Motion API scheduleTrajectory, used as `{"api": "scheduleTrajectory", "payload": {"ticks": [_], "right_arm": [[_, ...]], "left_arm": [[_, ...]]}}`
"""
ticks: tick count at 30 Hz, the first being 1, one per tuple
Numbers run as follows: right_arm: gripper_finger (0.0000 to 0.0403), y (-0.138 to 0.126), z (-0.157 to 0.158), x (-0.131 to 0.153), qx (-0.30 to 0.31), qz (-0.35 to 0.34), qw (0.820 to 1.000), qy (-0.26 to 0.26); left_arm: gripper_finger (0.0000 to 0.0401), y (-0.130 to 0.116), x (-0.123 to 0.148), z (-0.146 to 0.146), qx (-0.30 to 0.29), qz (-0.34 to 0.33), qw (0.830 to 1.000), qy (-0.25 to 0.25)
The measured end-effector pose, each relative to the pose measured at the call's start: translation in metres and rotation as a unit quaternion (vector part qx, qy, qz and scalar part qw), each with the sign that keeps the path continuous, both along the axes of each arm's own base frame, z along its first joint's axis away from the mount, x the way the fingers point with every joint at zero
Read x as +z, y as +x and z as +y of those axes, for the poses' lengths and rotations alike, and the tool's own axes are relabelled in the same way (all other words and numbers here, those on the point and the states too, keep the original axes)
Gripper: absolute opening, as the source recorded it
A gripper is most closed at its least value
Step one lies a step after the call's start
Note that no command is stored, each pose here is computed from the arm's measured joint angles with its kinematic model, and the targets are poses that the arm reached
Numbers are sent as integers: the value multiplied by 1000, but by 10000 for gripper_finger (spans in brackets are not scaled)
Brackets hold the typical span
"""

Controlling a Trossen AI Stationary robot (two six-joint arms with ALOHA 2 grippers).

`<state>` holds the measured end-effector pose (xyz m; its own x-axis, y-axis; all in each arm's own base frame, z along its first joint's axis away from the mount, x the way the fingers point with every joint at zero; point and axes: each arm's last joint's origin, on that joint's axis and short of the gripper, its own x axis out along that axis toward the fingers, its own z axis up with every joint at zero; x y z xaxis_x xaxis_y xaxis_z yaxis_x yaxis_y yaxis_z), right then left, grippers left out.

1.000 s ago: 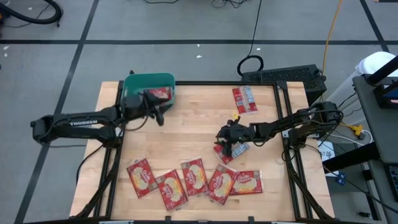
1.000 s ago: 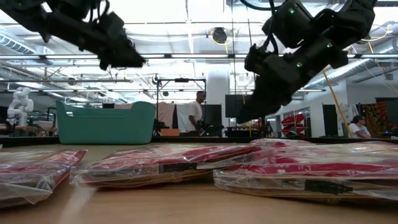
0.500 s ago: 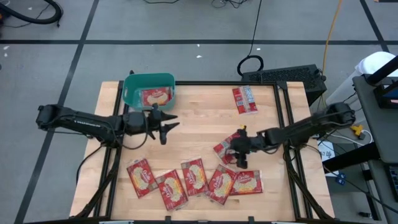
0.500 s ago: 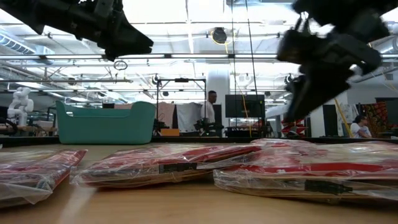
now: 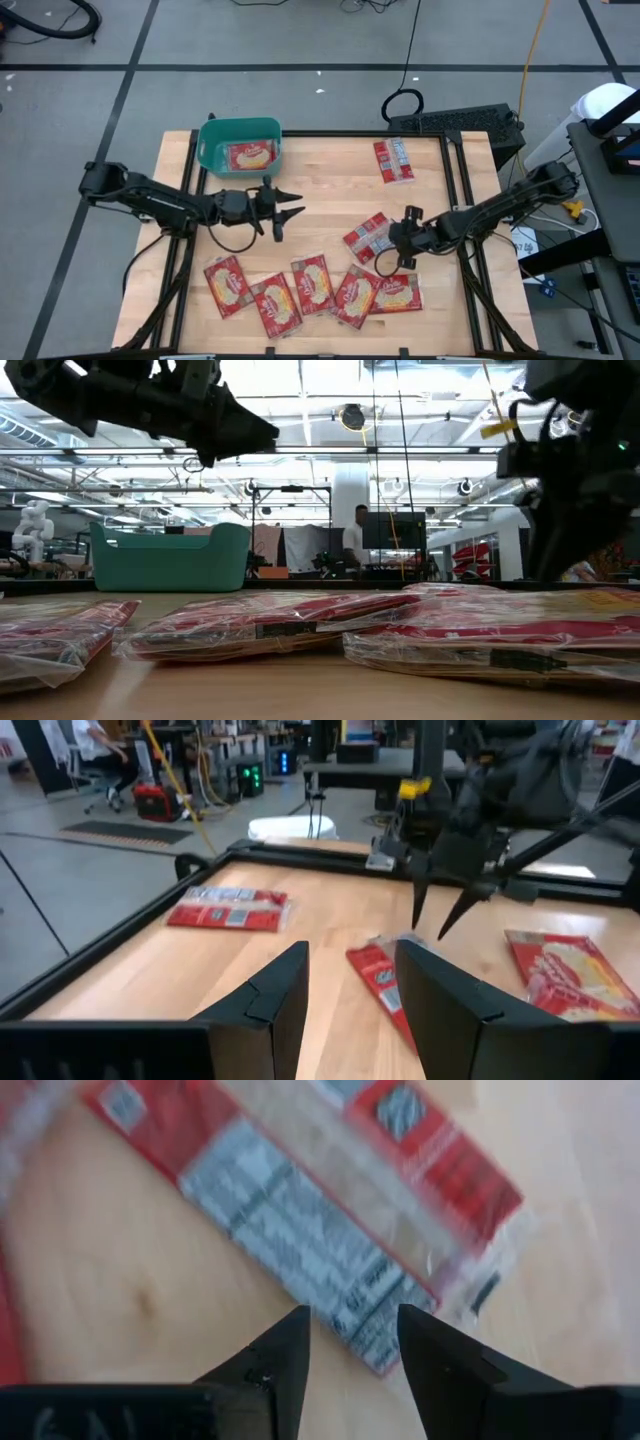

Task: Sort popcorn bags into baskets
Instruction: Put the red popcorn bag into the green bin

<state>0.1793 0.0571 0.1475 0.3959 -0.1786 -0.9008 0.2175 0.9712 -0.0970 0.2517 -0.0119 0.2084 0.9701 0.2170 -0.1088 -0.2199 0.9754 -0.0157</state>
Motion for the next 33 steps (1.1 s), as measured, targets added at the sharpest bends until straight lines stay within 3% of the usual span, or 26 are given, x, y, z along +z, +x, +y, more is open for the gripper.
{"api": "scheduleTrajectory", "payload": {"ticks": [4, 11, 15, 19, 27, 33], "right_arm": [[166, -8, -3, -10, -6, 16, 1000, -4], [239, -11, -5, -17, -5, 13, 1000, -15], [245, -16, -7, -27, -3, -1, 1000, -17], [200, -19, -8, -38, -1, -33, 999, -7], [17, -16, -9, -42, 16, -84, 996, -11], [9, 0, -15, -32, -15, -178, 984, -15]], "left_arm": [[152, 3, -6, 0, 0, 13, 1000, 2], [152, 3, -7, 0, -1, 18, 1000, 10], [152, 3, -7, 0, -1, 16, 1000, 10], [152, 3, -7, 0, -1, 16, 1000, 11], [152, 3, -7, 0, -2, 17, 1000, 14], [152, 3, -8, 0, -7, 23, 1000, 15]]}}
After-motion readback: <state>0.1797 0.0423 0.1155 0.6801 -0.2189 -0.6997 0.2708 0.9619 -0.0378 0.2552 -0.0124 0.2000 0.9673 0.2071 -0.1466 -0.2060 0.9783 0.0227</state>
